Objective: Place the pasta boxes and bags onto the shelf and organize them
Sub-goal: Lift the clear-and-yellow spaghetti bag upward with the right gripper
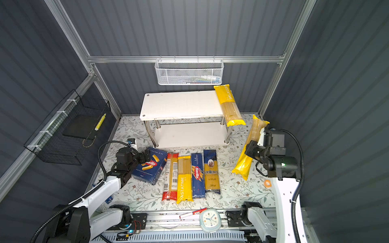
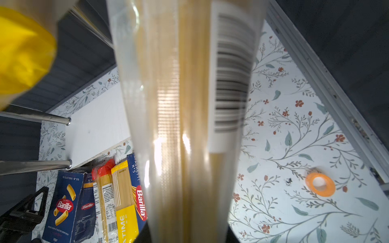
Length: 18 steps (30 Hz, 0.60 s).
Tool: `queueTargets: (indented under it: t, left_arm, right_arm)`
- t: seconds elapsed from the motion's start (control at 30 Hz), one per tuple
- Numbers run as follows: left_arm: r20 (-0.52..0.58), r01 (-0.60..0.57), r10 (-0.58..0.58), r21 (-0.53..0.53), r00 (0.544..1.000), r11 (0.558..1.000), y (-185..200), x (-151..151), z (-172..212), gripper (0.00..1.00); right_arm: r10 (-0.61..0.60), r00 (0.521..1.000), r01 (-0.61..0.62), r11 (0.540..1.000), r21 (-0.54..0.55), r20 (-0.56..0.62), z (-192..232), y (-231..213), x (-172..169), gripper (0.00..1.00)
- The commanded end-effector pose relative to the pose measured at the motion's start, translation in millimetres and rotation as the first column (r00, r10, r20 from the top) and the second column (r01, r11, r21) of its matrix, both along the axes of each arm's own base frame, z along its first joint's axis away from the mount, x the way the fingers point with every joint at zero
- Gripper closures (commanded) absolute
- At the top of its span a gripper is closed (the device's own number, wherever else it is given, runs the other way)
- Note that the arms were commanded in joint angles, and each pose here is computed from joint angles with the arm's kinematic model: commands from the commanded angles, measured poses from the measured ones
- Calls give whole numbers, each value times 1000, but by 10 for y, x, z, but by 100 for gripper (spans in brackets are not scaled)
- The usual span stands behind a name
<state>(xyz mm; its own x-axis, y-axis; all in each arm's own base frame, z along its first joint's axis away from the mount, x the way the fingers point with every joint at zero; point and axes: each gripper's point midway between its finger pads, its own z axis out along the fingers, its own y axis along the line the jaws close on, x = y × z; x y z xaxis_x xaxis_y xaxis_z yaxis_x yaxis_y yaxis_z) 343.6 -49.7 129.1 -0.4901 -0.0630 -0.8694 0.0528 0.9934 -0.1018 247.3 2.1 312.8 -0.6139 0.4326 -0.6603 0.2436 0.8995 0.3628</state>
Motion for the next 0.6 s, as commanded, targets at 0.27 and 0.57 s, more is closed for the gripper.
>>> queueTargets:
  t: [0.27,0.57]
  left_arm:
    - [14,6,-6,13,1000,1000,-3,-22,24,0]
    - [13,4,-4,13,1000,1000,0,-28,17,0]
  right_arm:
    - [28,977,-7,995,-99,214,909,-63,46,100]
    - [159,917,-169,986,-3,366,1496,319,179,100]
